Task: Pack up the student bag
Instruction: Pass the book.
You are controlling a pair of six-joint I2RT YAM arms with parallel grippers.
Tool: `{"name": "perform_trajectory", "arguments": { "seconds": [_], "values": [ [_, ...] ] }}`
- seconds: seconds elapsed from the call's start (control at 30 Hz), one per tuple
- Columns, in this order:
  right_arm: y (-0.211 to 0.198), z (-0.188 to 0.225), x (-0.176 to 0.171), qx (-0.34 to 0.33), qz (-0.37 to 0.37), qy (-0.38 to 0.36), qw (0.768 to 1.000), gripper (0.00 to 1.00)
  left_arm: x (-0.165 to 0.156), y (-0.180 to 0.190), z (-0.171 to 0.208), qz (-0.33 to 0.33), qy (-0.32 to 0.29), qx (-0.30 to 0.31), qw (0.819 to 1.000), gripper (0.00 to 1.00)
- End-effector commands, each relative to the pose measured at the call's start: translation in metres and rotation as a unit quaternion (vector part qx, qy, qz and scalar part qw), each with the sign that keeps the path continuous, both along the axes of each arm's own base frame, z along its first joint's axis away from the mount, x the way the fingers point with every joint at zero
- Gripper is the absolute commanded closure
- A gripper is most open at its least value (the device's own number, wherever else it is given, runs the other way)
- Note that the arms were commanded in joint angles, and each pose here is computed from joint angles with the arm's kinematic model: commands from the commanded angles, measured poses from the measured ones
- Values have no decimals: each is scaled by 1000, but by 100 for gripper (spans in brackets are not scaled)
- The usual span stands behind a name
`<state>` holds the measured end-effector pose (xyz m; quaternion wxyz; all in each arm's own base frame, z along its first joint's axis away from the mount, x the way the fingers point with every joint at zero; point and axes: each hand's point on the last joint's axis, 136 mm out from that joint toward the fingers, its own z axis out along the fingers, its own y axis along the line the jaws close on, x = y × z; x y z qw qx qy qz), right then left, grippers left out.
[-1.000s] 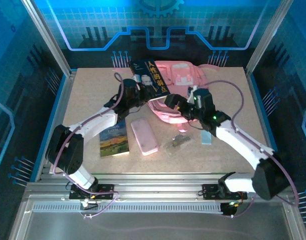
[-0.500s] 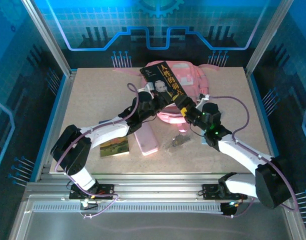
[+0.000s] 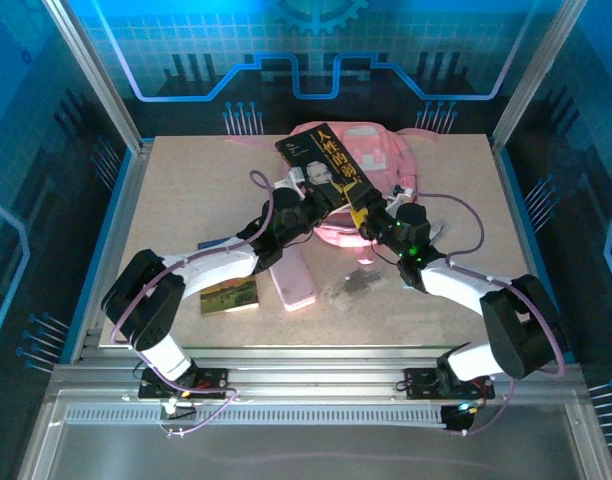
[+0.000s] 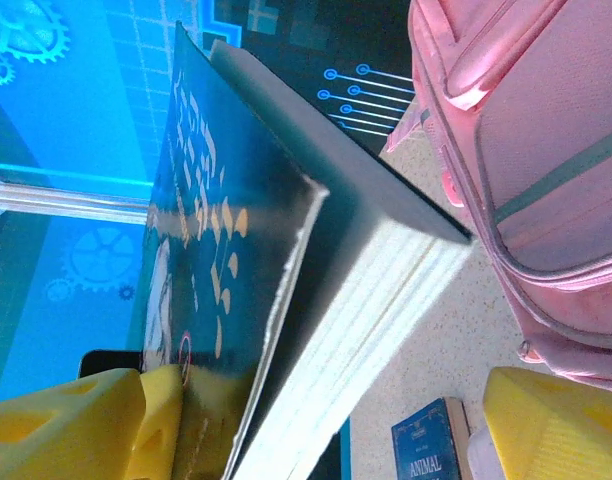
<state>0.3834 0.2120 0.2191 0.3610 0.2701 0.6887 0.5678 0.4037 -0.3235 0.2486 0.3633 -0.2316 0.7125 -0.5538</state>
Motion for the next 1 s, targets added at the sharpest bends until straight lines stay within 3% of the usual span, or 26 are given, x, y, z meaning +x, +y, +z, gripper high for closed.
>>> {"name": "perform_trajectory", "arguments": {
  "seconds": [0.0, 0.23, 0.33, 0.4, 0.5, 0.6, 0.7, 0.83, 0.97],
  "values": [
    [1, 31, 6, 32, -12, -53, 998, 17, -6, -1, 45, -4, -61, -52, 997, 100],
    [0, 41, 13, 25, -13, -71, 997, 71, -8, -2, 34, -9, -46, -38, 998, 100],
    [-6, 41, 14, 17, -13, -70, 997, 100, -11, -7, 31, -30, -46, -8, 998, 100],
    [-15, 39, 13, 4, -18, -66, 998, 100, -14, -9, 27, -51, -49, 26, 997, 87],
    [-37, 32, 10, -27, -32, -51, 998, 100, -20, -7, 19, -80, -57, 94, 991, 51],
    [-66, 25, 4, -65, -50, -35, 996, 100, -25, -7, 13, -125, -70, 178, 974, 37],
    [-97, 23, -6, -101, -72, -26, 992, 100, -20, -4, 5, -161, -88, 270, 945, 35],
    [-139, 20, -25, -143, -106, -9, 984, 100, -5, 0, -9, -216, -106, 384, 891, 35],
    [-176, 17, -44, -161, -139, 12, 977, 100, 15, 2, -34, -269, -112, 454, 842, 35]
  ]
}}
